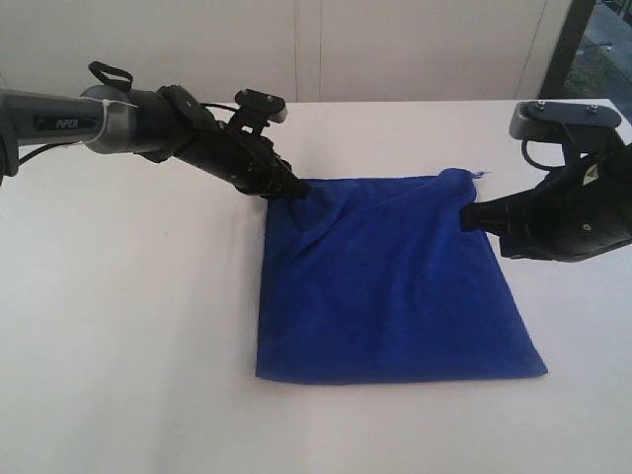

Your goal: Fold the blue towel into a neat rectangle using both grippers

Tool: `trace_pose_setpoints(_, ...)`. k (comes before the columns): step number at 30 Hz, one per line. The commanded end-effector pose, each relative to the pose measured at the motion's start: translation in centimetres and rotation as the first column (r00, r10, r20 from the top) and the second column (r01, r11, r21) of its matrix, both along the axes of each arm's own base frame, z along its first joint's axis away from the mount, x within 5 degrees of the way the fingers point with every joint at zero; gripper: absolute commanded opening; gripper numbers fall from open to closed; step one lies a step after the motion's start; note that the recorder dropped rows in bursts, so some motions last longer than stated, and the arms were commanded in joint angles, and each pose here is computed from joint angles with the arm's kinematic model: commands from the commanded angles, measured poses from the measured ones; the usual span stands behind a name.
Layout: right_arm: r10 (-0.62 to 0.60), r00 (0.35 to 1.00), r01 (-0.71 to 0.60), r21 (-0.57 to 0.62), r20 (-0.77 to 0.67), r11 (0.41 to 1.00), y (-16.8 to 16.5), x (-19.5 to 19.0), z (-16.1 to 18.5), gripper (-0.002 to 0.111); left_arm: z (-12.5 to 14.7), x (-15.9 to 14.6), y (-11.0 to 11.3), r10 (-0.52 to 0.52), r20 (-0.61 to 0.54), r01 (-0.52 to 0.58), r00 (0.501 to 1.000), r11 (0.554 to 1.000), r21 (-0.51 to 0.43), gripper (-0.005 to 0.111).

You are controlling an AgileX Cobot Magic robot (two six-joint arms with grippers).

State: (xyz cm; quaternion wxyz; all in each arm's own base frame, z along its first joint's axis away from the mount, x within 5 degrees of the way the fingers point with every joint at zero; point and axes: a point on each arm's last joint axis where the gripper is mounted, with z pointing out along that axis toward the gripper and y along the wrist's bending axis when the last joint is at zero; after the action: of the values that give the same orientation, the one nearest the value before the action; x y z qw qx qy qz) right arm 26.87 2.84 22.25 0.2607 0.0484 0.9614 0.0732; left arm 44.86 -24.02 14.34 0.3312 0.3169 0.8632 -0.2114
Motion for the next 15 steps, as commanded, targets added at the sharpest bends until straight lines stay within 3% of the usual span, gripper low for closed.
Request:
trace_pose_setpoints(1, 0.005, 1.0, -0.005, -0.002, 0.024, 1.0, 0.0, 0.1, 0.38, 0.0, -0.09, -0.04, -0.17, 0.005, -0.012, -0.005, 1.0, 1.0, -0.012, 0.032)
trace_pose_setpoints(7, 0.004, 1.0, -0.004, -0.001, 0.024, 1.0, 0.01, 0.1, 0.38, 0.0, -0.08, 0.0, -0.15, 0.009, -0.008, -0.009, 1.0, 1.0, -0.012, 0.031)
trace_pose_setpoints(13, 0.004, 1.0, -0.004, -0.001, 0.024, 1.0, 0.01, 0.1, 0.38, 0.0, -0.08, 0.0, -0.15, 0.008, -0.007, -0.008, 1.0, 1.0, -0.011, 0.002)
trace_pose_setpoints(15, 0.004, 1.0, -0.004, -0.001, 0.024, 1.0, 0.01, 0.1, 0.38, 0.0, -0.07, 0.04, -0.14, 0.009, -0.002, -0.009, 1.0, 1.0, -0.01, 0.0)
